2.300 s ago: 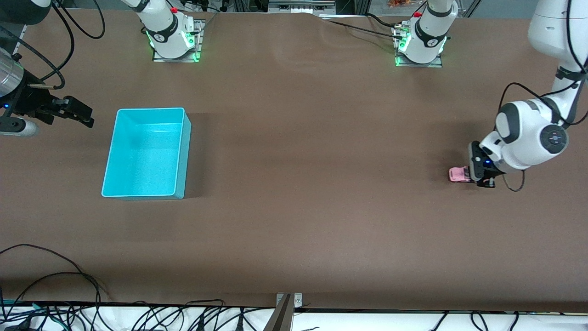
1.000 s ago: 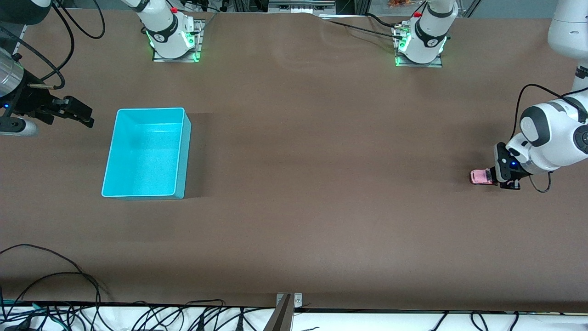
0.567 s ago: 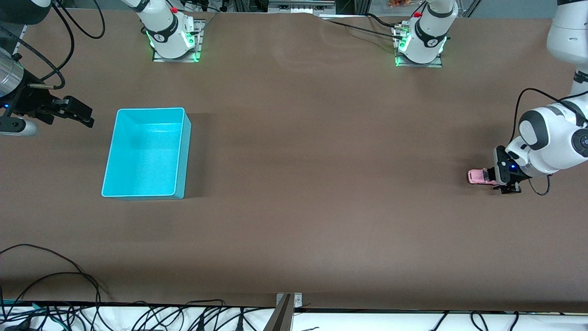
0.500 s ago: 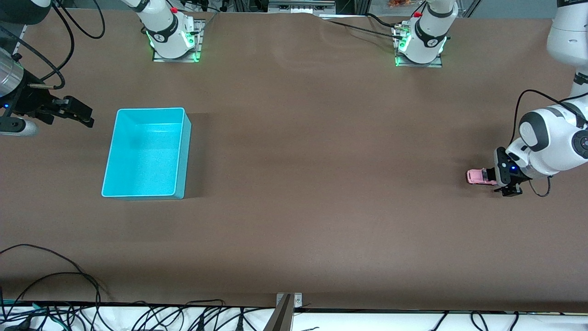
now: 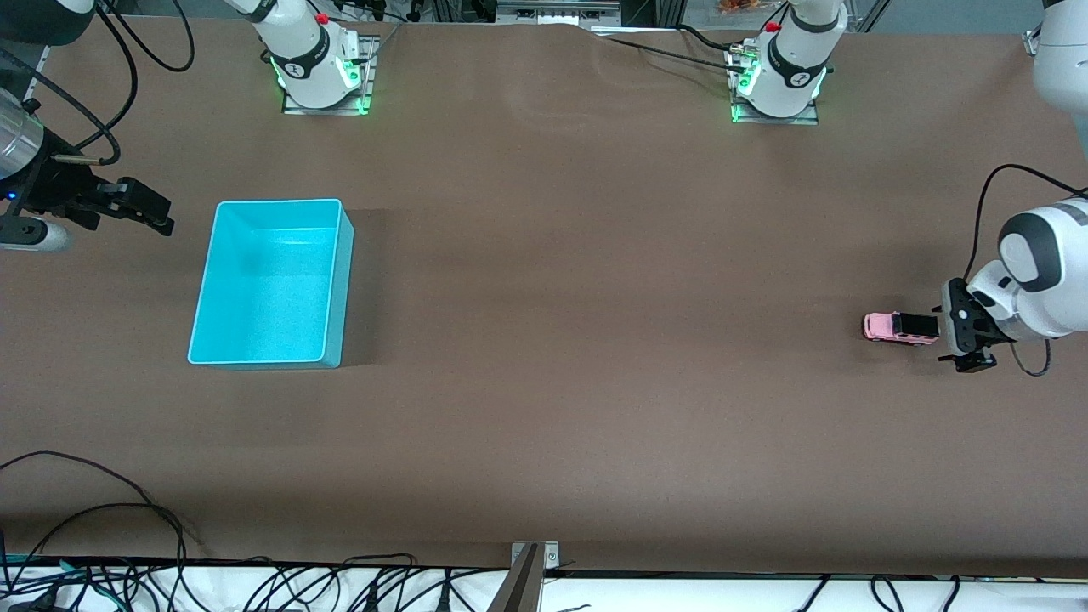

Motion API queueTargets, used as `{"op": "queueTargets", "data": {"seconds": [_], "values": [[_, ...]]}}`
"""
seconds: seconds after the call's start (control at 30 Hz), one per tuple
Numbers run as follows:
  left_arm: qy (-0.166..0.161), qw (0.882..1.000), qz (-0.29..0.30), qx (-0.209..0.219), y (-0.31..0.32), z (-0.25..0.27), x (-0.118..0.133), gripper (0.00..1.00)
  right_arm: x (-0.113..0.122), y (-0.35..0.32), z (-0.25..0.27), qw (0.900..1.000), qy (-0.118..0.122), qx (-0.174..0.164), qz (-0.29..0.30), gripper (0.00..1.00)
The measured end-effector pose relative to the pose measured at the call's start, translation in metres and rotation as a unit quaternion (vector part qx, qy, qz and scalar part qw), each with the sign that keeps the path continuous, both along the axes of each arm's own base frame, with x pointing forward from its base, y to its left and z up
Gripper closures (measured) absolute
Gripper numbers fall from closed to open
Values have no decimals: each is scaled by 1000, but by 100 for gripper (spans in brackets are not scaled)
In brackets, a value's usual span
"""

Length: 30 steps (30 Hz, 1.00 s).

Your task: Wind and store pink jeep toy

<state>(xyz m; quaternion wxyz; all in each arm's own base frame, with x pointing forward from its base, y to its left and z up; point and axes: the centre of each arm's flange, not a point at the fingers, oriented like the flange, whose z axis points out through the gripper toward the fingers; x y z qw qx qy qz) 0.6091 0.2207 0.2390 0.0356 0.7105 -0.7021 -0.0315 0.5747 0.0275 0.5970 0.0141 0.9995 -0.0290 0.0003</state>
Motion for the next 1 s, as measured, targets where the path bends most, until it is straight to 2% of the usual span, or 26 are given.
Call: {"op": "queueTargets", "data": {"seconds": [0.3, 0.4, 0.6, 0.8, 1.0], "values": [[13, 1000, 16, 0, 2, 23, 0, 0, 0, 0, 0, 1000, 0, 0, 0, 0], [15, 1000, 18, 0, 6, 17, -2, 0, 0, 0, 0, 1000, 0, 0, 0, 0], [-9, 999, -10, 35, 15, 1, 3, 0, 0, 0, 0, 1000, 0, 0, 0, 0], [-27, 998, -45, 38, 15, -17, 7, 0, 0, 0, 0, 1000, 0, 0, 0, 0], [-13, 998, -53, 30, 12, -38, 0, 0, 0, 0, 0, 1000, 0, 0, 0, 0]]}}
